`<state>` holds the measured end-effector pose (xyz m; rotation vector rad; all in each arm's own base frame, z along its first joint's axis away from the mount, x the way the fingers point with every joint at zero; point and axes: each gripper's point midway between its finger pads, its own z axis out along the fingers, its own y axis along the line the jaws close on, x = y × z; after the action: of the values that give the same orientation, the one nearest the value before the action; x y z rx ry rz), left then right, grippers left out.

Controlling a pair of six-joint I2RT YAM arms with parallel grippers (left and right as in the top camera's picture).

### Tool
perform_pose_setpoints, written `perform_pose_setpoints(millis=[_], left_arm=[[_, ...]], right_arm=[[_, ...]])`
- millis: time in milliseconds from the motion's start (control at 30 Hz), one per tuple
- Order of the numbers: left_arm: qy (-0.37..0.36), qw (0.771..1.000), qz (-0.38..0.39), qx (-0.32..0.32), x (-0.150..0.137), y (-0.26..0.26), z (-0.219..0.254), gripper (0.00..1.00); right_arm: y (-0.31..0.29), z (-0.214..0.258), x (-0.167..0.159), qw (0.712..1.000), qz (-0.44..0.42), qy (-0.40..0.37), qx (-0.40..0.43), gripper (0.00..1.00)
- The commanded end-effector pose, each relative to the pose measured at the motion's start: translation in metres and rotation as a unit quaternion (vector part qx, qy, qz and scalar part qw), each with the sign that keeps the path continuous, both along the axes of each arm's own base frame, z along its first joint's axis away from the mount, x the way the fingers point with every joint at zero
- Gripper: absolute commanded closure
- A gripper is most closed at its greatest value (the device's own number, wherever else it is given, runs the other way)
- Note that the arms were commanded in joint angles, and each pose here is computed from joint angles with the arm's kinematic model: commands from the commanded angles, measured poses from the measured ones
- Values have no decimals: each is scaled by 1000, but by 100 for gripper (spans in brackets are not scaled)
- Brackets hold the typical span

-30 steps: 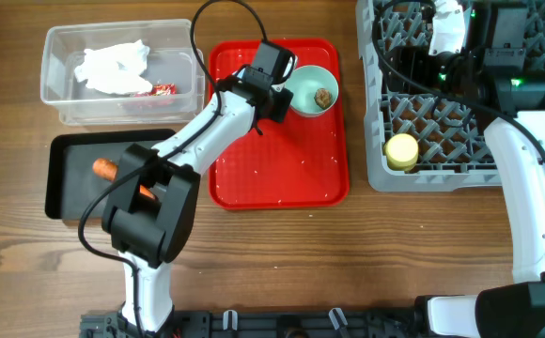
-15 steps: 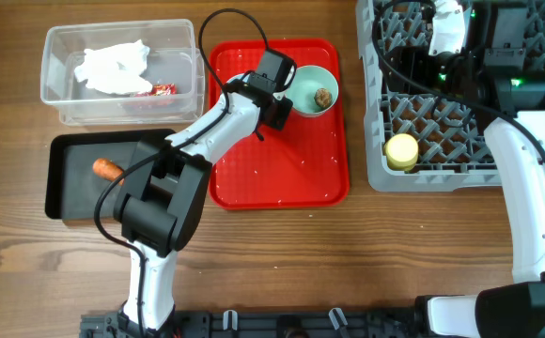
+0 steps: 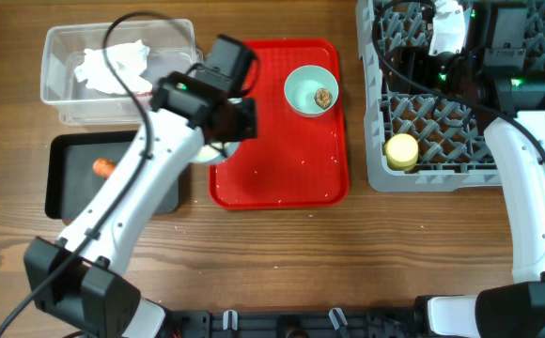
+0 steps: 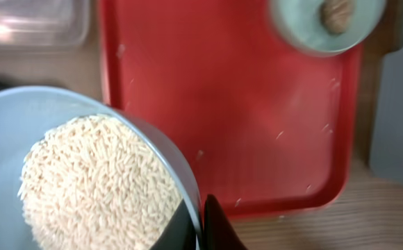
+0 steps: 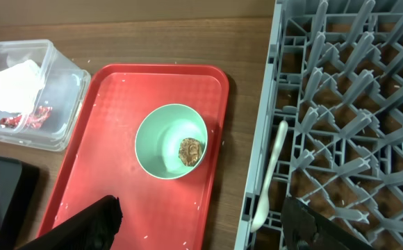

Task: Sort waste into correct bins and load items into the dishwasher rack
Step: 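Tip the rice bowl over the black tray to pour out rice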

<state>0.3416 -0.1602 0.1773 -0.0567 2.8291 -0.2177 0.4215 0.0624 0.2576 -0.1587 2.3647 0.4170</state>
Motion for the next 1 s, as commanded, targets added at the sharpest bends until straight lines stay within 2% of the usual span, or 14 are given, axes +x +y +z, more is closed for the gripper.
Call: perform_pose_setpoints(millis=[0,133,200,267,333,433,533,733,933,967], left_arm=[[52,995,75,-51,-9,35,3,96],[101,983,130,-82,-15,72,-21,96],[108,975,95,-169,-12,68,-36,96],[111,965,131,-198,-11,89,-56,96],[97,956,136,-241,-8,103,-64,96],[69,949,126,-280,-2,120,-57,96],[32,923,89,-372,0,123,-31,96],[0,896,87,-435,-11,147,-11,96],[-21,855,74,-513,-10,138,18,96],[-22,854,73,-515,-10,138,18,96]], right_arm=[[0,6,-2,1000,4,-10,-6,23],[0,4,-4,1000,4,-4,-6,23],[0,4,-5,1000,4,-4,-7,23],[0,2,-6,1000,4,1,-7,23],[0,2,-7,1000,4,3,-7,23],[0,1,-8,1000,4,5,-6,23],[0,1,-8,1000,4,5,-6,23],[0,1,-8,1000,4,6,-6,23],[0,0,-8,1000,4,7,-6,24],[0,0,-8,1000,4,7,-6,24]])
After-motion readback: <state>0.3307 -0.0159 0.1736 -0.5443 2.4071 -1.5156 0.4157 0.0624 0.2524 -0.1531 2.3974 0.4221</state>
